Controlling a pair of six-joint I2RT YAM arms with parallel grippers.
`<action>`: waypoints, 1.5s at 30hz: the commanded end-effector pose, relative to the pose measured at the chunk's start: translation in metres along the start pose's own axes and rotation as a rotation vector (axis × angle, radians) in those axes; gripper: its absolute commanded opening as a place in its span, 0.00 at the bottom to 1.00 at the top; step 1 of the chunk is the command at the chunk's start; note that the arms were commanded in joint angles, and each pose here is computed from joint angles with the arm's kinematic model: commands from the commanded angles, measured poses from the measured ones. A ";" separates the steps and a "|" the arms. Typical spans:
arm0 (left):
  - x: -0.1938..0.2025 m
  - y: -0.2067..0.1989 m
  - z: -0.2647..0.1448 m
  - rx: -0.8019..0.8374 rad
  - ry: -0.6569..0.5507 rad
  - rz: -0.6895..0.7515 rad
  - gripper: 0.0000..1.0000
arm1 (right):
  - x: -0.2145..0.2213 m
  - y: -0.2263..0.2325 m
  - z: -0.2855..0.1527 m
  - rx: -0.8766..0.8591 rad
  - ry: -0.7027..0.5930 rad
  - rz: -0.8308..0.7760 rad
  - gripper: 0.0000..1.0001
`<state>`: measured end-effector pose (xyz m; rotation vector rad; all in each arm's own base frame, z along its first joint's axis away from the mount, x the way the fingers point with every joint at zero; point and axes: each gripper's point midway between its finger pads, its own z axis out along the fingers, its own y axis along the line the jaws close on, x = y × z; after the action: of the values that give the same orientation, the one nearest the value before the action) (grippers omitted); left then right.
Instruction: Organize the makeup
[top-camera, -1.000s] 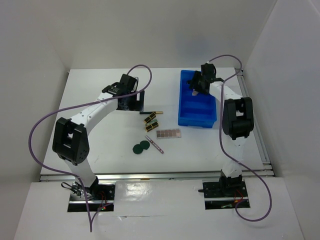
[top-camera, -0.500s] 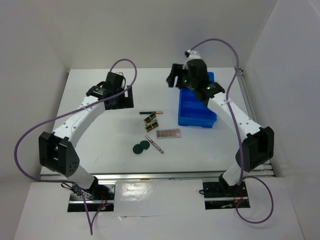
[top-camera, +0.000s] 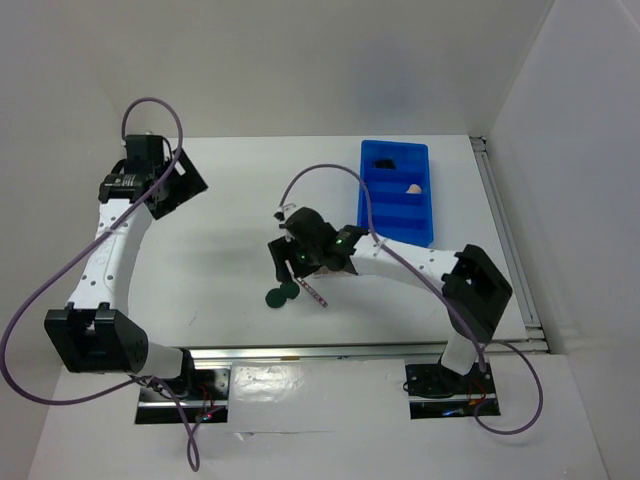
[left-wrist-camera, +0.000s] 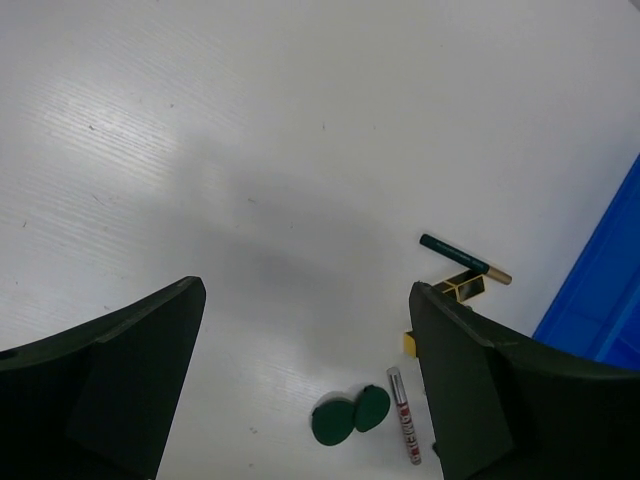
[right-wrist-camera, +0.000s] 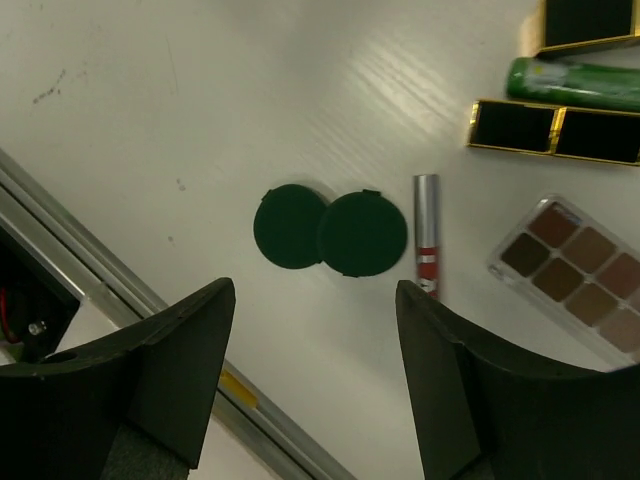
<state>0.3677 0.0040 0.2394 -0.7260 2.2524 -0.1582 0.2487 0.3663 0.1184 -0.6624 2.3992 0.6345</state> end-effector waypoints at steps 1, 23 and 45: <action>-0.005 -0.010 -0.011 0.102 -0.005 -0.048 0.97 | 0.003 0.025 0.018 -0.031 0.018 -0.013 0.73; 0.015 -0.015 -0.002 0.184 0.038 0.012 0.96 | 0.026 0.019 0.061 0.036 0.085 -0.047 0.00; 0.047 -0.016 0.010 0.162 0.092 0.092 0.95 | 0.031 0.004 0.063 0.107 0.151 0.006 0.51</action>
<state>0.3498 -0.0356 0.1876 -0.5432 2.3976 -0.3200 0.2512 0.3995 0.0691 -0.7009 2.4968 0.5051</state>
